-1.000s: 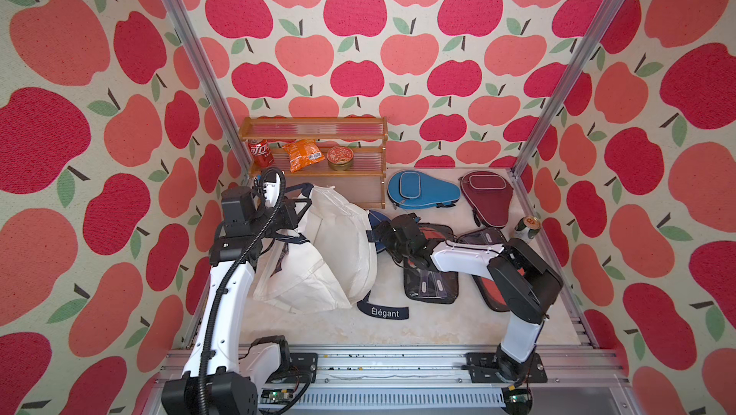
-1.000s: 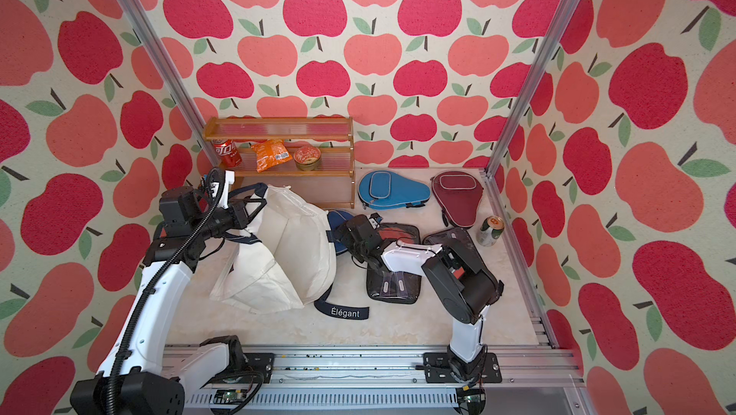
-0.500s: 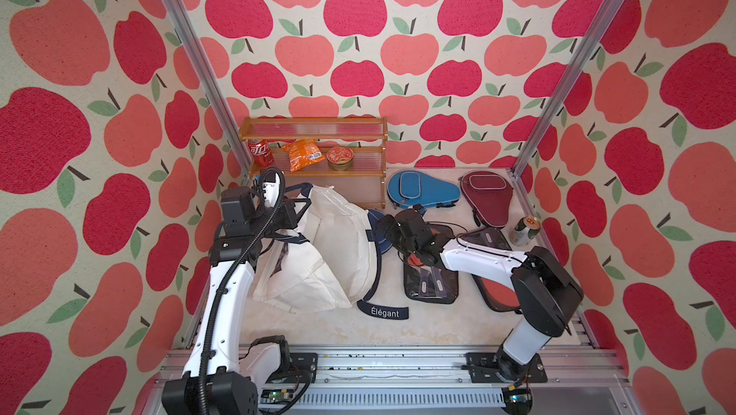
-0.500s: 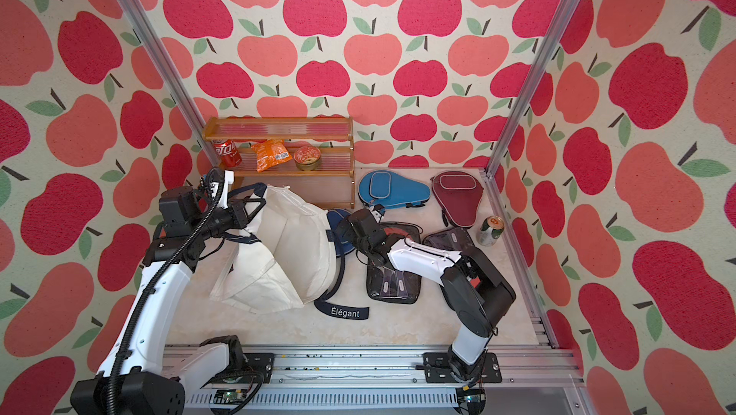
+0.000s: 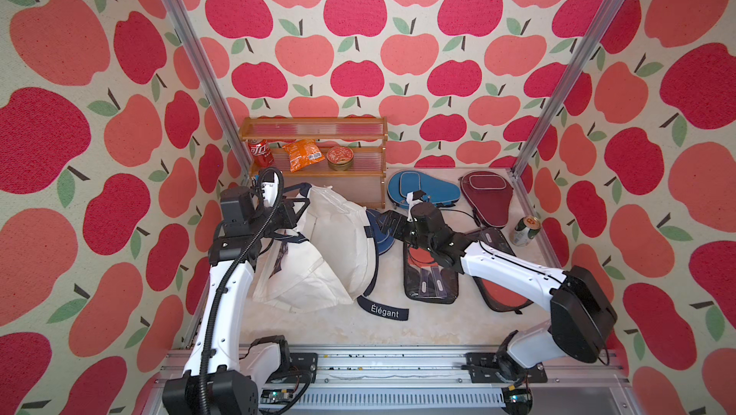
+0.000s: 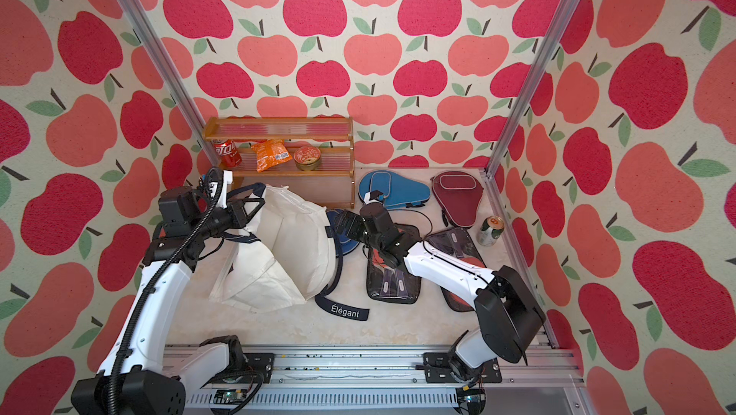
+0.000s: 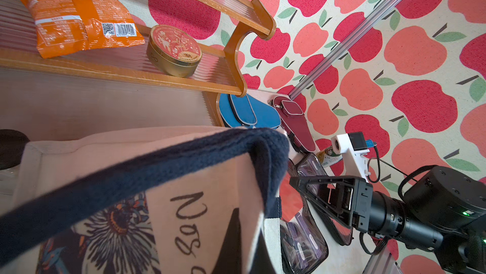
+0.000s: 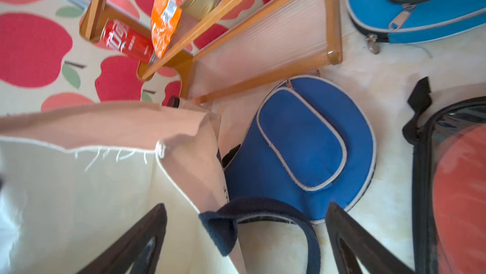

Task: Remove the ping pong set from the canvas bag
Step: Place the canvas bag at the center of the board.

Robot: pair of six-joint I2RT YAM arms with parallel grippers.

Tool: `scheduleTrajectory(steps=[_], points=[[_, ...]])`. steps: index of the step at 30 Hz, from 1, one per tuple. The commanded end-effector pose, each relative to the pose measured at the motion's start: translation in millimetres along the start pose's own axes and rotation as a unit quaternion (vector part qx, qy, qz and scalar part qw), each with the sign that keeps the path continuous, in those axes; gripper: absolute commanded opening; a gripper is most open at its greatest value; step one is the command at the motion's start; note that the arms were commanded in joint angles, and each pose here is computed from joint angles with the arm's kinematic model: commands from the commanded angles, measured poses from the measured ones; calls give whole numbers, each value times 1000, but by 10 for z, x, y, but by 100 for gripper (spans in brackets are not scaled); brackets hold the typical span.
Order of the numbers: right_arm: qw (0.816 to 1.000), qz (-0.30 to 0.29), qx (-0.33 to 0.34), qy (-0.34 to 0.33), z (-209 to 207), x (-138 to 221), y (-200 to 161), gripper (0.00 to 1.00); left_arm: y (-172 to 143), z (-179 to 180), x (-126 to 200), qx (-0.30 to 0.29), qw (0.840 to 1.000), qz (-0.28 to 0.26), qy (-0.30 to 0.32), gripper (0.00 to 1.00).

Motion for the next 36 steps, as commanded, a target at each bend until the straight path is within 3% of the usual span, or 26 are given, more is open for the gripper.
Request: scheduleTrajectory(steps=[1, 8, 12, 13, 14, 18, 29, 36], points=[[995, 53, 69, 53, 167, -45, -186, 95, 80, -49, 19, -4, 1000, -11, -11, 0], [985, 126, 96, 71, 159, -370, -606, 93, 86, -61, 27, -3, 1000, -12, -12, 0], [978, 142, 127, 79, 285, -491, -739, 85, 111, -83, 49, -1, 1000, -11, -11, 0], [977, 145, 135, 77, 321, -504, -754, 79, 117, -96, 50, -1, 1000, -11, -12, 0], [976, 148, 143, 74, 373, -506, -761, 65, 133, -112, 60, -2, 1000, -11, -12, 0], [972, 163, 165, 43, 461, -438, -655, 2, 184, -127, 101, 6, 1000, -9, 0, 0], [946, 217, 240, 33, 841, 29, -15, 0, 173, -271, 326, 60, 998, 21, 29, 0], [932, 231, 277, 25, 870, 282, 269, 0, -31, -425, 364, 91, 994, 67, -4, 0]])
Point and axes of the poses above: each gripper's point midway between its finger pads, its own x axis back along the fingers, its own z axis along the line the jaws close on, y = z × x, the point moved 1 cm from there along x, back along the fingers, and after that the axes turned 1 degree about x, right-handed, at the moved point
